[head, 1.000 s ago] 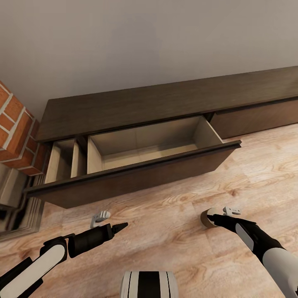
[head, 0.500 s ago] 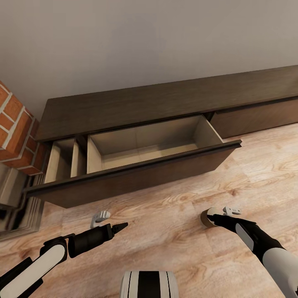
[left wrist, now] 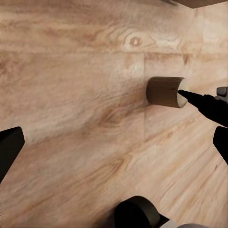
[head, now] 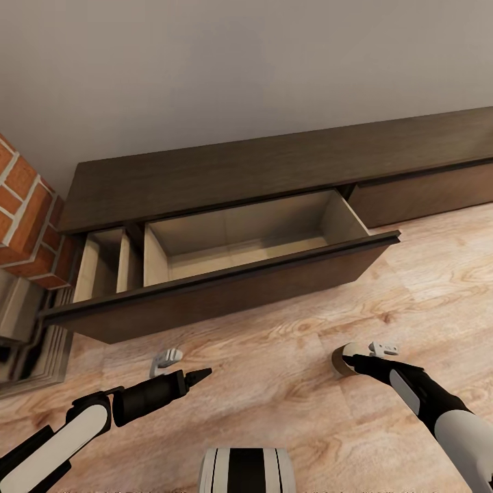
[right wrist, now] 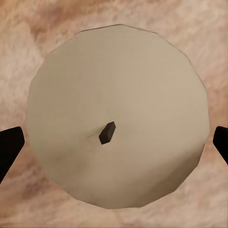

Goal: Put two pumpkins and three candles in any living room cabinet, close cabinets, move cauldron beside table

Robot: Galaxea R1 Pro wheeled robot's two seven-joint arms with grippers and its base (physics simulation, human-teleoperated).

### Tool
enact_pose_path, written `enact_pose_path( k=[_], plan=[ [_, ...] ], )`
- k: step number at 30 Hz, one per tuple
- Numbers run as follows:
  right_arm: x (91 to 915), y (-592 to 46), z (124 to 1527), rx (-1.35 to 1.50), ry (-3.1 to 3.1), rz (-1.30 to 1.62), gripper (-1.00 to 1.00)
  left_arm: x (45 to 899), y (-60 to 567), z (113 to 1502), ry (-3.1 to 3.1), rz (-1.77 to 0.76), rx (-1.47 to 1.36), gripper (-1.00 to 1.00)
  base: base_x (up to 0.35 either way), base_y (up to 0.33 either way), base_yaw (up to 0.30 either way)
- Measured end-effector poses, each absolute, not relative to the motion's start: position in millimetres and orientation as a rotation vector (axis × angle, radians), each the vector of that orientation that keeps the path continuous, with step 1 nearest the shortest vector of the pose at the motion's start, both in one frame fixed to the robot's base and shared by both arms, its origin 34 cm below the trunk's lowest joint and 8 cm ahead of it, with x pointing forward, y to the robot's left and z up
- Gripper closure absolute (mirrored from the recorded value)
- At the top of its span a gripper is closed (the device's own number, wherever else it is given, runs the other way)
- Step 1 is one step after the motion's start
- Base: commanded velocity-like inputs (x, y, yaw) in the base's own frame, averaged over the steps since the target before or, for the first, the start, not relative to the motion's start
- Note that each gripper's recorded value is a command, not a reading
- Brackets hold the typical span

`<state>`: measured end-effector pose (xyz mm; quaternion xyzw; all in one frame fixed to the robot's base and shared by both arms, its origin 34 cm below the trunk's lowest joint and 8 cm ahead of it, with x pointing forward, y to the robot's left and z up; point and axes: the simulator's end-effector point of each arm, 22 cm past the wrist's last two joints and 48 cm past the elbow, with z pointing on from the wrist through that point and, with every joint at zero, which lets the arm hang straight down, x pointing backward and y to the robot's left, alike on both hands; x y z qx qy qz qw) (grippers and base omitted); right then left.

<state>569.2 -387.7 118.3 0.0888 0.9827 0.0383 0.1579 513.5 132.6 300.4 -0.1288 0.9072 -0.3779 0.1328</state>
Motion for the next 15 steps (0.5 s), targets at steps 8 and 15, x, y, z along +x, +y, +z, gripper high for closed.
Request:
enact_pose_path(
  k=[8,15],
  plan=[
    [566.1,-388.5,114.3,0.255,2.819,0.107,-1.0,511.2,132.1,296.5,2.64,-1.099,-0.379,-1.0,0.0,0.0,0.0],
    [566.1,-388.5,114.3,0.255,2.819,0.108,-1.0,511.2,132.0,296.7,2.64,-1.099,-0.38,-1.0,0.0,0.0,0.0]
  ],
)
